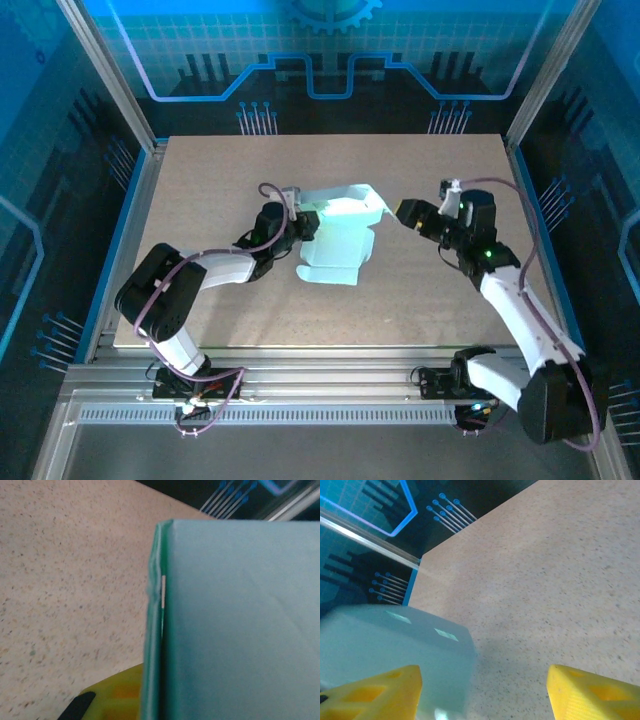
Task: Fold the paper box
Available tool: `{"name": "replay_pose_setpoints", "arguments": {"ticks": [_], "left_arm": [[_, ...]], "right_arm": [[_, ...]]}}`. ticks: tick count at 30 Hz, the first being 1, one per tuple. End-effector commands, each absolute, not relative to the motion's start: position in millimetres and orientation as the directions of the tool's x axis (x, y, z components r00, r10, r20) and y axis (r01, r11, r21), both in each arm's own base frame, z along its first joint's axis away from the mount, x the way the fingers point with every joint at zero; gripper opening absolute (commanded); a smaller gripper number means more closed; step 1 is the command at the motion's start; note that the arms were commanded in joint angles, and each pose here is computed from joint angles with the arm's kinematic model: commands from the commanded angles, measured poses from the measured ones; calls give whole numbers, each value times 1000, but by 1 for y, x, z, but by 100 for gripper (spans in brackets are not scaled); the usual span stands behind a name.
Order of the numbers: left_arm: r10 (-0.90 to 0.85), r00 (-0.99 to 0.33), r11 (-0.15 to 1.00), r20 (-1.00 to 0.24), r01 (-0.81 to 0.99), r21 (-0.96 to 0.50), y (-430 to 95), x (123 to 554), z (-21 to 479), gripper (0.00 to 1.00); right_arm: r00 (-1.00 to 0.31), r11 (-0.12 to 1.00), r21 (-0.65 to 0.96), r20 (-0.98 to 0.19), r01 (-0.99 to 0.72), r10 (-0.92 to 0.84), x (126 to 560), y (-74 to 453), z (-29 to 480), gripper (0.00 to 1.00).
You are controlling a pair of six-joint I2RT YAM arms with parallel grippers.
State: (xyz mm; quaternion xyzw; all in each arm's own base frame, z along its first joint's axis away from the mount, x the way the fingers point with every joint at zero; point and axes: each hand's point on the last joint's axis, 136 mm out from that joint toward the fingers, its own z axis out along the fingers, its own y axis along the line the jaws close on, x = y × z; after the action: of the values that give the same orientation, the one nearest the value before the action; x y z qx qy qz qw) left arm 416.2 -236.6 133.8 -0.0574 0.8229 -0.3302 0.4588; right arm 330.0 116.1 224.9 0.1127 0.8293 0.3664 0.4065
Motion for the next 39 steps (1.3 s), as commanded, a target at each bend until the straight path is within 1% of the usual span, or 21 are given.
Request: {"name": "replay_pose_setpoints", "arguments": {"ticks": [1,3,6,10,13,18,27,31,37,39], "left_arm": [[-549,-584,695,-598,78,-714,-231,431,140,0],[-581,-592,646,-558,81,-759,-236,432,147,0],[-585,-620,597,-523,109,-795,-246,431,159,0],[-578,-653,533,-490,153,-832,-258,426,171,0],[-564,-665,525,-490,168,-834,-262,424,172,0],[-550,-668,522,-501,194,-831,-265,422,169,0],[-535,-691,465,-485,239,-853,-275,419,172,0],[-530,-694,457,-487,250,-854,-277,418,175,0],[-541,-687,455,-485,246,-856,-275,417,177,0],[-548,-682,456,-483,240,-857,-273,417,177,0]], "right_arm": [[-555,690,722,-594,-49,582,325,98,225,68],[-546,656,753,-568,-43,616,321,97,220,68],[-588,568,819,-498,-77,637,324,109,218,67],[-646,415,880,-457,-230,611,335,140,246,67],[-666,359,885,-460,-295,587,340,156,266,68],[-682,339,878,-476,-337,556,347,175,282,67],[-730,270,904,-427,-331,533,360,201,283,66],[-759,280,913,-403,-296,511,362,212,270,60],[-779,334,908,-396,-253,486,360,218,250,46],[-776,350,905,-396,-240,492,360,217,247,43]]}}
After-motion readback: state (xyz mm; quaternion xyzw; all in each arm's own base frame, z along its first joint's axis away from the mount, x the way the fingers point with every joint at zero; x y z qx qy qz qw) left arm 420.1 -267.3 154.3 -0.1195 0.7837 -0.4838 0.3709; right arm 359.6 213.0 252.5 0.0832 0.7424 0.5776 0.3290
